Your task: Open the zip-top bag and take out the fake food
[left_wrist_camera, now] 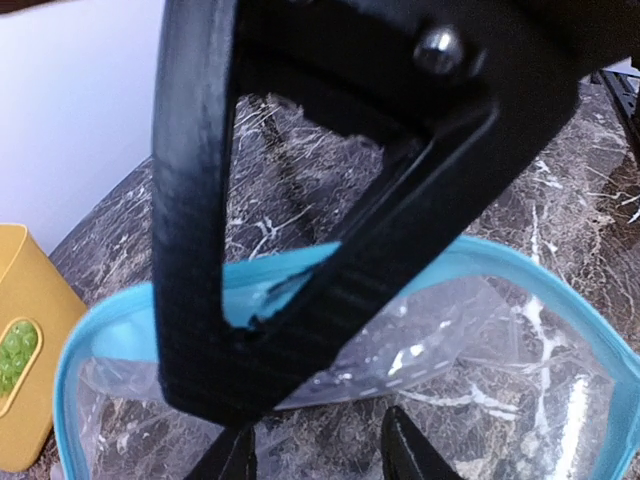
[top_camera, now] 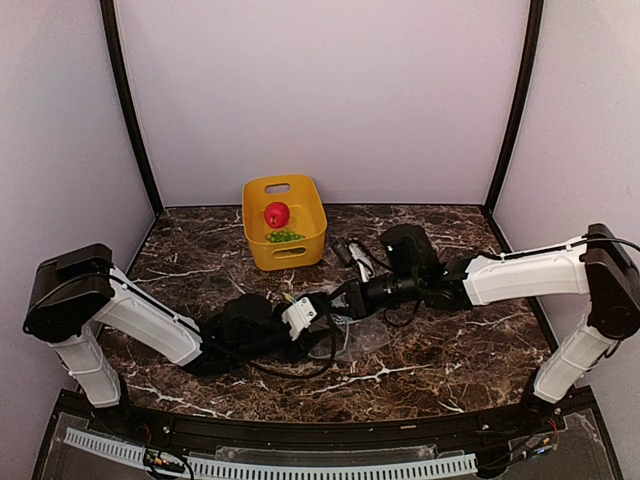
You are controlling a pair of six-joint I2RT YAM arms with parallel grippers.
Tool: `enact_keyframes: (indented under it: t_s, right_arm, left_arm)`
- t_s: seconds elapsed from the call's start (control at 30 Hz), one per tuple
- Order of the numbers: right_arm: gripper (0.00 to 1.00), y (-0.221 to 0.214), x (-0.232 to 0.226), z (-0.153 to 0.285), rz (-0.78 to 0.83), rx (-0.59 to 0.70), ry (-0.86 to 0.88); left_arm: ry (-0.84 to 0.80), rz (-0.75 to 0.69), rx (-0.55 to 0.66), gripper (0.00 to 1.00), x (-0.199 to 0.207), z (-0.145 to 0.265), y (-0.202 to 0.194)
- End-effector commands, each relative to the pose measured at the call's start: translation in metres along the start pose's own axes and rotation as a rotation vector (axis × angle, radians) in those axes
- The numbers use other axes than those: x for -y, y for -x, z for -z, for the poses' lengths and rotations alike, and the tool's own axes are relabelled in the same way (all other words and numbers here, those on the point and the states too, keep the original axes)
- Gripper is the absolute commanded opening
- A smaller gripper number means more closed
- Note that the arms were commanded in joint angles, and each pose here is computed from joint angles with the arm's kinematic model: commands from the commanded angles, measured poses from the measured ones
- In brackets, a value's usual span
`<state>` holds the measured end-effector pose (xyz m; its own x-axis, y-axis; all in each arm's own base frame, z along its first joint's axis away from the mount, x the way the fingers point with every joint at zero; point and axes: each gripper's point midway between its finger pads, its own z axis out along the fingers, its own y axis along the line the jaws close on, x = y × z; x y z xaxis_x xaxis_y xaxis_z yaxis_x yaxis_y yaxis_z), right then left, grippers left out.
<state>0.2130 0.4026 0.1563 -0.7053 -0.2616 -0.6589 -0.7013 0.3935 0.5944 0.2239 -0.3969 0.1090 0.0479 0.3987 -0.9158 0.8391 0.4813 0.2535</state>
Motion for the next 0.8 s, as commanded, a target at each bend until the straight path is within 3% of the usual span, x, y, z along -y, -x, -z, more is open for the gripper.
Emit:
enact_keyframes:
  t_s: [0.0,0.27,0.47,0.77]
  right_arm:
    - [0.05,0.008,-0.017,0.000,0.003,0.034,0.076]
    - [0.56,0.014,-0.007,0.024,-0.014,0.062,0.060]
    - [0.58,0.029,0.041,0.058,-0.027,0.102,-0.116]
    - [0.53,-0.002,0.105,0.065,-0.084,-0.009,-0.282]
  left_arm:
    - [0.089,0.059,0.069,0.44,-0.012,-0.004,0.003]
    - [0.087,0.060,0.087,0.47,-0.011,-0.003,0.001]
    - [0.090,0.058,0.079,0.48,-0.011,-0.001,-0.005]
    - [0.090,0.058,0.068,0.49,-0.010,-0.002,-0.008]
